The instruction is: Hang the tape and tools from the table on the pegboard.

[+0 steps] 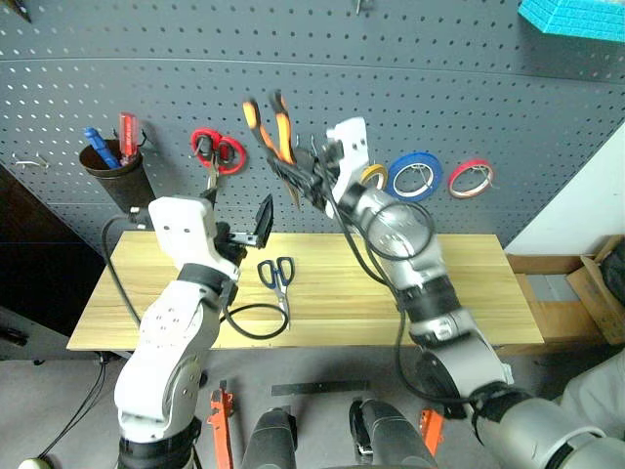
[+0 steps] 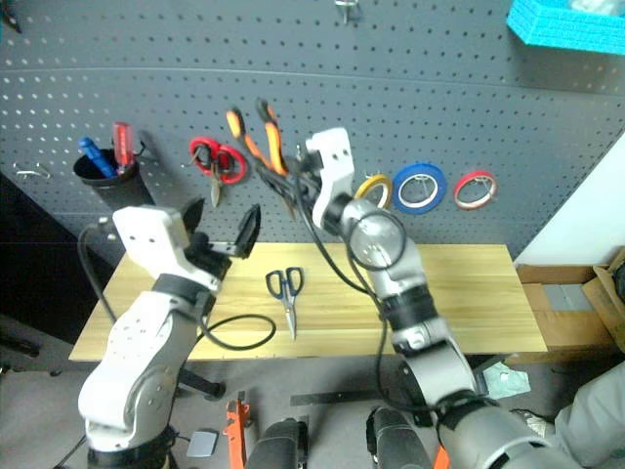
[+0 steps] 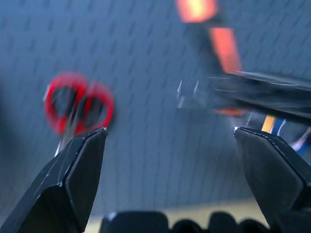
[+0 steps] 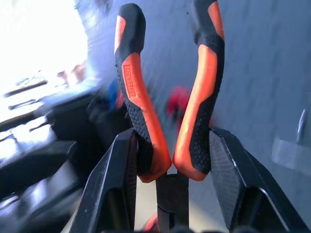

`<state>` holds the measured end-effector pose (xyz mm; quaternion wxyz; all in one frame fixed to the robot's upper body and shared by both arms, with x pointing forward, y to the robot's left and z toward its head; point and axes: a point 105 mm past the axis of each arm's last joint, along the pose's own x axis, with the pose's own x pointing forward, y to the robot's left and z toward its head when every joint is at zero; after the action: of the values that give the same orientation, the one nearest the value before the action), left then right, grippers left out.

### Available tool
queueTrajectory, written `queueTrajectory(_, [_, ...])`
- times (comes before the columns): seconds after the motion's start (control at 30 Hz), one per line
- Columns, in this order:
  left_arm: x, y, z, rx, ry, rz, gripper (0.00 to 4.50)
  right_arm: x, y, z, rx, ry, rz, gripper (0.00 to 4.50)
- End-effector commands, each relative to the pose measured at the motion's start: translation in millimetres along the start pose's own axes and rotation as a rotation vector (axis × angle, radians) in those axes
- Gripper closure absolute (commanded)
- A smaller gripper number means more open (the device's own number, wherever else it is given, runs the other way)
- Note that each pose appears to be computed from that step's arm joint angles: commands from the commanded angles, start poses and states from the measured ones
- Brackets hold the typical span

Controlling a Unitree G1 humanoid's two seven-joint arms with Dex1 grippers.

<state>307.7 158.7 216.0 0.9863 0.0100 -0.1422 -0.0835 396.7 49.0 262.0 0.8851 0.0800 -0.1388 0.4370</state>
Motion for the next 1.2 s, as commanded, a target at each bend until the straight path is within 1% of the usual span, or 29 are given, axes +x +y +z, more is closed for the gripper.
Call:
queueTrajectory(0.03, [12.7,9.6,0.9,0.036,-0.011,0.014,0.0,14.1,-20.3,22.7,-0.071,-0.109,-0.1,2.8])
queueTrajectory(0.23, [37.1,11.2,6.3,0.044,-0.034,-0.009,0.0,27.6,-32.3,33.4,-0.136,-0.138,-0.193,2.8])
queueTrajectory(0.37, [43.3,7.8,8.6,0.044,-0.036,-0.039,0.0,29.0,-38.8,39.7,-0.164,-0.151,-0.244,2.8])
queueTrajectory(0.53, [34.3,-1.3,-6.2,0.014,0.022,-0.074,0.0,27.8,-54.7,52.4,-0.196,-0.14,-0.319,2.8])
queueTrajectory(0.67, [24.4,-9.7,-11.5,-0.008,0.049,-0.084,0.0,26.3,-61.3,50.5,-0.204,-0.108,-0.346,2.8])
queueTrajectory(0.77, [19.8,-13.8,-11.3,-0.017,0.058,-0.088,0.0,27.1,-62.2,45.7,-0.189,-0.079,-0.35,2.8])
queueTrajectory(0.97, [13.1,-15.9,-11.3,-0.021,0.077,-0.085,0.0,27.8,-63.6,47.9,-0.189,-0.073,-0.358,2.8])
queueTrajectory(1.07, [8.2,-12.3,-12.4,-0.019,0.091,-0.073,0.0,26.2,-67.3,50.8,-0.199,-0.076,-0.376,2.8])
queueTrajectory(1.2, [4.5,-10.0,-14.4,-0.02,0.102,-0.067,0.0,26.2,-70.2,71.2,-0.203,-0.139,-0.402,2.8])
